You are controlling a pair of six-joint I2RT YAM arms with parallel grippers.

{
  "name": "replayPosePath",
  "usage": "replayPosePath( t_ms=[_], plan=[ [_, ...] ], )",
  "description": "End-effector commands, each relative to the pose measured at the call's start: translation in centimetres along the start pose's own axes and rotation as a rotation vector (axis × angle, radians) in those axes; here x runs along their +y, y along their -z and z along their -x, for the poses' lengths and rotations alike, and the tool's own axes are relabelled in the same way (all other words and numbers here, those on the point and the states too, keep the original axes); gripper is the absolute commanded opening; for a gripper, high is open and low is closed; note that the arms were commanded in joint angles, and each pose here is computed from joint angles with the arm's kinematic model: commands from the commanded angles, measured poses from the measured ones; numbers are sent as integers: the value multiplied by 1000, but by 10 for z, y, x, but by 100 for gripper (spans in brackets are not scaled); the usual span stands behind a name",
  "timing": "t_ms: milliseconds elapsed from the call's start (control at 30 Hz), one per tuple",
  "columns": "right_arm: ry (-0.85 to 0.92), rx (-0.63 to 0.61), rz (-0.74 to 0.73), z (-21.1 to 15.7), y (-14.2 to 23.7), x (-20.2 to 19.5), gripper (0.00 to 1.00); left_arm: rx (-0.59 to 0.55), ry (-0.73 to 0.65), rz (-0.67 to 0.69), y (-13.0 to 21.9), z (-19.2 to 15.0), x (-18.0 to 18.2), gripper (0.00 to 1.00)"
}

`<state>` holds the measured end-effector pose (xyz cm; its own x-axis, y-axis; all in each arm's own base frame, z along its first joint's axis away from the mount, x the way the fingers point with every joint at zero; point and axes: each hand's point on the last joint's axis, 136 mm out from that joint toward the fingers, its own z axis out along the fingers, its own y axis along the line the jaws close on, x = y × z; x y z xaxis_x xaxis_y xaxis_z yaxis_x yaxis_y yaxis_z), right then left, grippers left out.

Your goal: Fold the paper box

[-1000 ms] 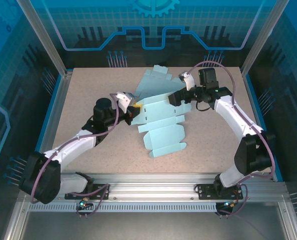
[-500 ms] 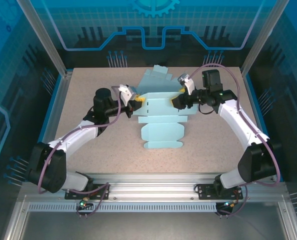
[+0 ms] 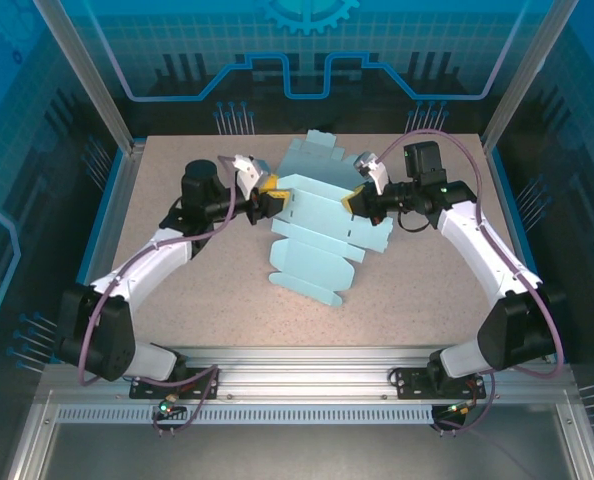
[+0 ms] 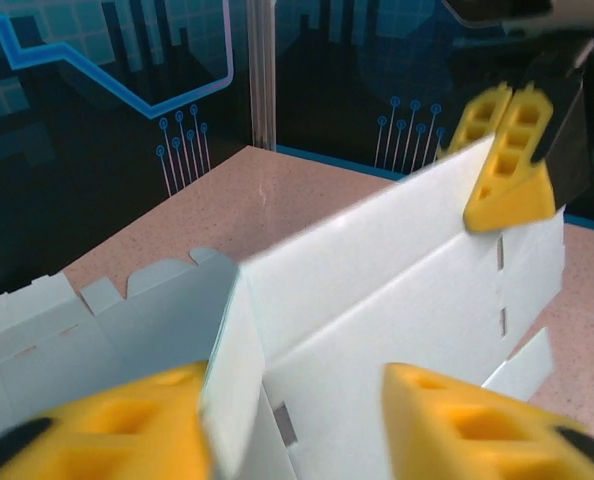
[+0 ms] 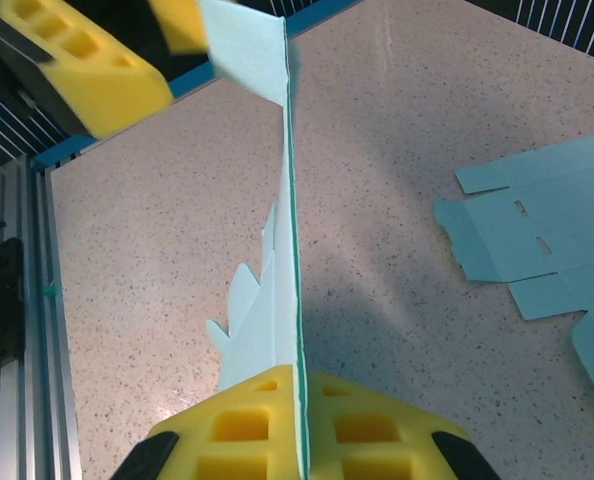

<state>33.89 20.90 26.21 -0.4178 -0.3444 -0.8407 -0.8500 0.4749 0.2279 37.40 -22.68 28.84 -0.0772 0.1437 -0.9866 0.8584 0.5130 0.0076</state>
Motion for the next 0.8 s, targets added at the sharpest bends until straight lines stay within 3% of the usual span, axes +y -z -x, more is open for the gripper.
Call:
replayPosePath(
  t_ms=[0, 33, 67, 200, 333, 633, 767],
  plan=[
    [70, -17, -6, 16, 13, 13, 0, 9, -31, -5, 14, 24, 0, 83],
    [80, -13, -14, 17, 14, 13, 0, 1, -52, 13, 18, 32, 2, 96],
    [89, -10, -23, 18, 15, 13, 0, -12, -77, 35, 22, 40, 5, 99],
    [118, -3, -25, 21, 16, 18, 0, -59, -184, 73, 37, 68, 2, 99],
    [153, 7, -29, 25, 16, 22, 0, -29, -282, 7, 41, 79, -12, 99],
    [232, 34, -20, 37, 6, 39, 0, 99, -447, -151, 18, 66, -49, 97],
    [254, 58, -6, 37, -1, 47, 0, 186, -451, -153, 5, 50, -42, 89]
  ],
)
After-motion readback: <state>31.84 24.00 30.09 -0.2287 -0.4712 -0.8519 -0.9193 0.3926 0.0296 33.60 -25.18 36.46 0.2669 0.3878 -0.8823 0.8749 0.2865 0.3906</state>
